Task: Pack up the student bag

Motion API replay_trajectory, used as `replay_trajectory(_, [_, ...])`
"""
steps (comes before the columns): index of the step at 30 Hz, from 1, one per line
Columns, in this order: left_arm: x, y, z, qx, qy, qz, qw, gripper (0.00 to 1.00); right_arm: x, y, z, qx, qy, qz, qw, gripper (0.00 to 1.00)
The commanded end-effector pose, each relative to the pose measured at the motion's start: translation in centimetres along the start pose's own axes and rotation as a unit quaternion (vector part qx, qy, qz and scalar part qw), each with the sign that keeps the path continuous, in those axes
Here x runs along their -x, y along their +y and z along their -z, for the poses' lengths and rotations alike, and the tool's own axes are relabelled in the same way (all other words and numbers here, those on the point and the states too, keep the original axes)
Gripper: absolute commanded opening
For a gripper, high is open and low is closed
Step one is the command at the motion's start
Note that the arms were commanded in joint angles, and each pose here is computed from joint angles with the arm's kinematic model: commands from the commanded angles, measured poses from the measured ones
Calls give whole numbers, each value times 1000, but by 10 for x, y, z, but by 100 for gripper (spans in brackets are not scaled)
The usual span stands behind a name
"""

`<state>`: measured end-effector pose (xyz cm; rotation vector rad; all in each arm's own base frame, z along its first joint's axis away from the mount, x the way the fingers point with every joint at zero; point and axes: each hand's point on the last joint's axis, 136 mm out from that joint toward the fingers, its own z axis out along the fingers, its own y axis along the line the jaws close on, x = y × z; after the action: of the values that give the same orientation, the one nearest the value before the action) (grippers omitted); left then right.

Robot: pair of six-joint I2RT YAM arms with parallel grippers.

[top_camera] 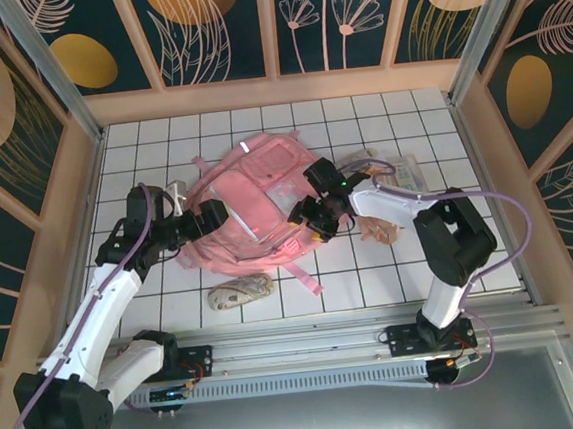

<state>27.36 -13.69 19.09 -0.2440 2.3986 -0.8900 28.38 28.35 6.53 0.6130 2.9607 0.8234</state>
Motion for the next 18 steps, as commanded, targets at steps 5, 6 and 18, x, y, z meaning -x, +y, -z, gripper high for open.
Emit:
replay_trajectory(5, [6, -16, 12, -38, -40, -54, 997, 99, 30, 49, -18, 35, -40, -3, 999, 41])
replay_trajectory(6, [5, -15, 12, -38, -40, -56, 997, 99, 30, 54, -18, 40, -40, -5, 998, 26])
replay_trajectory(18, [9, -52, 16, -63, 29, -42, 997, 89, 54, 164, 90, 154, -145, 0, 977, 0])
